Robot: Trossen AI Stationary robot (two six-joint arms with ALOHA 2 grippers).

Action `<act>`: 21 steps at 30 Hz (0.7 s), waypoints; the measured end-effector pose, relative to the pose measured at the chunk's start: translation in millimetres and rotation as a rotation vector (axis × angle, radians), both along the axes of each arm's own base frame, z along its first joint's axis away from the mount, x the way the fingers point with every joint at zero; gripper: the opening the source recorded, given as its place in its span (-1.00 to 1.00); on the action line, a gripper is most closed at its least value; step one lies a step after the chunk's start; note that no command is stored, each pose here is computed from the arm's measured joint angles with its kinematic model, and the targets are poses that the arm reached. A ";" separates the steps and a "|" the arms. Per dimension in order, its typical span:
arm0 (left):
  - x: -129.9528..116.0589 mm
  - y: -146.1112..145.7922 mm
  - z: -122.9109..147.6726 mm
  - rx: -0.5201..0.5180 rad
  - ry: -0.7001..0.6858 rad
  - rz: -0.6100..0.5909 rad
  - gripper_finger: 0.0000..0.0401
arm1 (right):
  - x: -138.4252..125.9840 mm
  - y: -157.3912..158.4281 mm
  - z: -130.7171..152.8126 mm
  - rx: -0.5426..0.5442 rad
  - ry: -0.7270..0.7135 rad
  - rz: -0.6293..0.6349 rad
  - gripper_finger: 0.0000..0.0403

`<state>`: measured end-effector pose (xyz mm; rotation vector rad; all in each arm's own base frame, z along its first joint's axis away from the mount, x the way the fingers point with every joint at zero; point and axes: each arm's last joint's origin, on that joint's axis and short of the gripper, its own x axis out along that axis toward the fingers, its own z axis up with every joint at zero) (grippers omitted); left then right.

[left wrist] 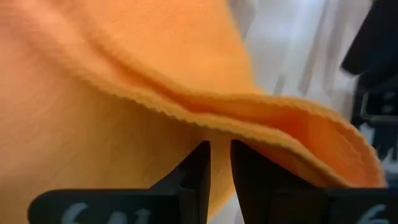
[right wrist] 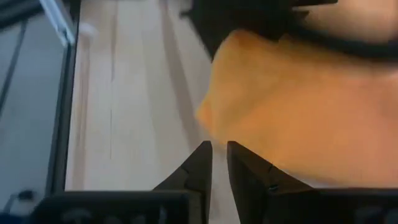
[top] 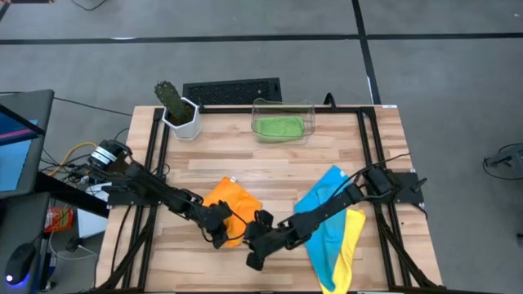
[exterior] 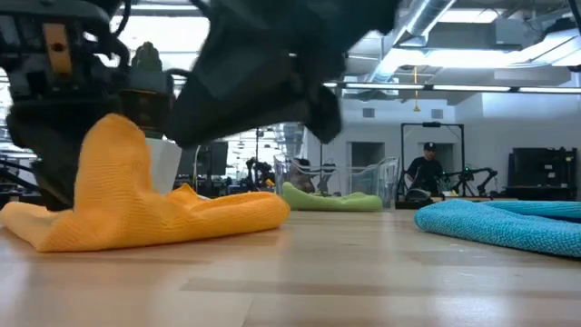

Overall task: Fold microfiber towels
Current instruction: Fold the orange towel

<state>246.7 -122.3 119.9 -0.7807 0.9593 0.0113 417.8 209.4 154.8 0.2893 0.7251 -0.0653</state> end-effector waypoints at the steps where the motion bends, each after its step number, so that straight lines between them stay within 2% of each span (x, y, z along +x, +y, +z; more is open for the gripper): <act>1: -3.0 1.7 1.9 0.022 0.017 0.004 -0.73 | 2.5 -2.2 1.3 -0.003 -0.018 0.004 -0.63; 6: -8.5 7.6 2.4 0.074 0.068 0.074 -0.73 | 10.1 -11.0 4.8 -0.003 -0.060 -0.002 -0.63; 11: -7.1 8.8 -1.7 0.069 0.091 0.015 -0.73 | 8.7 -6.9 5.4 0.002 -0.067 0.006 -0.63; 14: -14.2 15.1 3.5 0.093 0.143 0.016 -0.73 | 7.8 1.1 -4.3 0.012 -0.059 0.019 -0.65; 18: -19.9 20.1 14.1 0.120 0.134 0.064 -0.73 | 12.8 7.3 -17.5 0.051 -0.067 0.029 -0.71; 21: -21.0 20.7 13.6 0.127 0.148 0.072 -0.73 | 17.8 8.9 -19.1 0.038 -0.063 0.031 -0.77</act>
